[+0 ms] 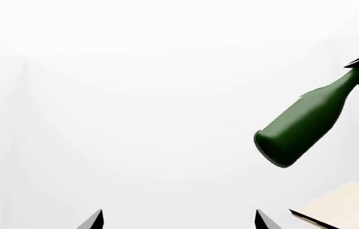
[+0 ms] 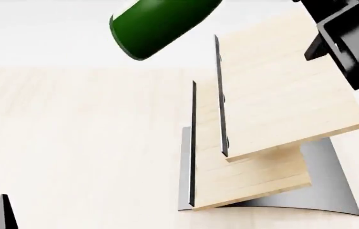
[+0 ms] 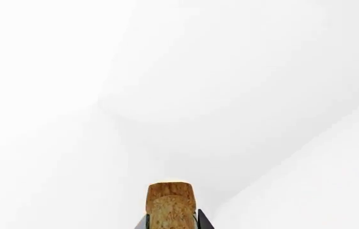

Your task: Put the wine bottle on the wine rack.

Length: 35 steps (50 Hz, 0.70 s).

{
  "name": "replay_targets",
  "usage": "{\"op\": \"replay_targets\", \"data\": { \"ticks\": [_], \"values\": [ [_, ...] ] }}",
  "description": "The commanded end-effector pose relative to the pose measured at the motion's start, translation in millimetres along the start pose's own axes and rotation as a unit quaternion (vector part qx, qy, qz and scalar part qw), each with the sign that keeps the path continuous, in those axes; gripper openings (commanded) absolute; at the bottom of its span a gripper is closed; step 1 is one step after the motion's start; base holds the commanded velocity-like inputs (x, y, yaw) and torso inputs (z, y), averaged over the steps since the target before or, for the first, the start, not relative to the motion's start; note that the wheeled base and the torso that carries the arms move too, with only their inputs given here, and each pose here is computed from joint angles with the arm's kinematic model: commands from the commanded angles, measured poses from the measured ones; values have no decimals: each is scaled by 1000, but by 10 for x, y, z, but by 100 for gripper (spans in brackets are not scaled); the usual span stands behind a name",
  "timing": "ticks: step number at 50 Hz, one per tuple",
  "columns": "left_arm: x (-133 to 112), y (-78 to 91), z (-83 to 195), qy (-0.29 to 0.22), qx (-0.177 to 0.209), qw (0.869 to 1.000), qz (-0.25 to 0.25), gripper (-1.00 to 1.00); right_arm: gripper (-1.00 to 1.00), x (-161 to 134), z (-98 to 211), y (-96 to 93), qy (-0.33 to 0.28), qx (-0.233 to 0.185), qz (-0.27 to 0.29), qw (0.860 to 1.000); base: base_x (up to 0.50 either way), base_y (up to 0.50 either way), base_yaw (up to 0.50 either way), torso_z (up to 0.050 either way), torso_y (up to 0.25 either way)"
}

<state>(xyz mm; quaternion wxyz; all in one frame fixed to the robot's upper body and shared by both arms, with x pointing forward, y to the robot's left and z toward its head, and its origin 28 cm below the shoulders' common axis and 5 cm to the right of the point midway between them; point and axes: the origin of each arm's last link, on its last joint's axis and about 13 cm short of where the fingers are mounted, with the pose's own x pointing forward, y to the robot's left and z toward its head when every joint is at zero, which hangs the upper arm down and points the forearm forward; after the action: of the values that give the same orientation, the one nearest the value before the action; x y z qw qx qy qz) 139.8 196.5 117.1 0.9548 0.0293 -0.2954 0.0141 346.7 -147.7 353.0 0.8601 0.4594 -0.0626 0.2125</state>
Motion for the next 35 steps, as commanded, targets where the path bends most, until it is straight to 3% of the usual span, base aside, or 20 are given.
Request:
{"op": "replay_targets", "data": {
  "ticks": [1,21,26,35],
  "values": [
    [-2,-3,-9,0,0,1000,-1,100,-100,-213,404,-224,-80,45,-35,995,0,0,0,0,0],
    [6,-5,-1,1,0,1000,-2,100,-100,-300,412,-689,-80,107,-87,987,0,0,0,0,1],
    [7,-6,-6,1,0,1000,-2,100,-100,-321,430,-746,-70,125,-91,986,0,0,0,0,0],
    [2,-11,-9,2,1,1000,-3,100,-100,-376,431,-747,-74,117,-91,986,0,0,0,0,1]
  ]
}}
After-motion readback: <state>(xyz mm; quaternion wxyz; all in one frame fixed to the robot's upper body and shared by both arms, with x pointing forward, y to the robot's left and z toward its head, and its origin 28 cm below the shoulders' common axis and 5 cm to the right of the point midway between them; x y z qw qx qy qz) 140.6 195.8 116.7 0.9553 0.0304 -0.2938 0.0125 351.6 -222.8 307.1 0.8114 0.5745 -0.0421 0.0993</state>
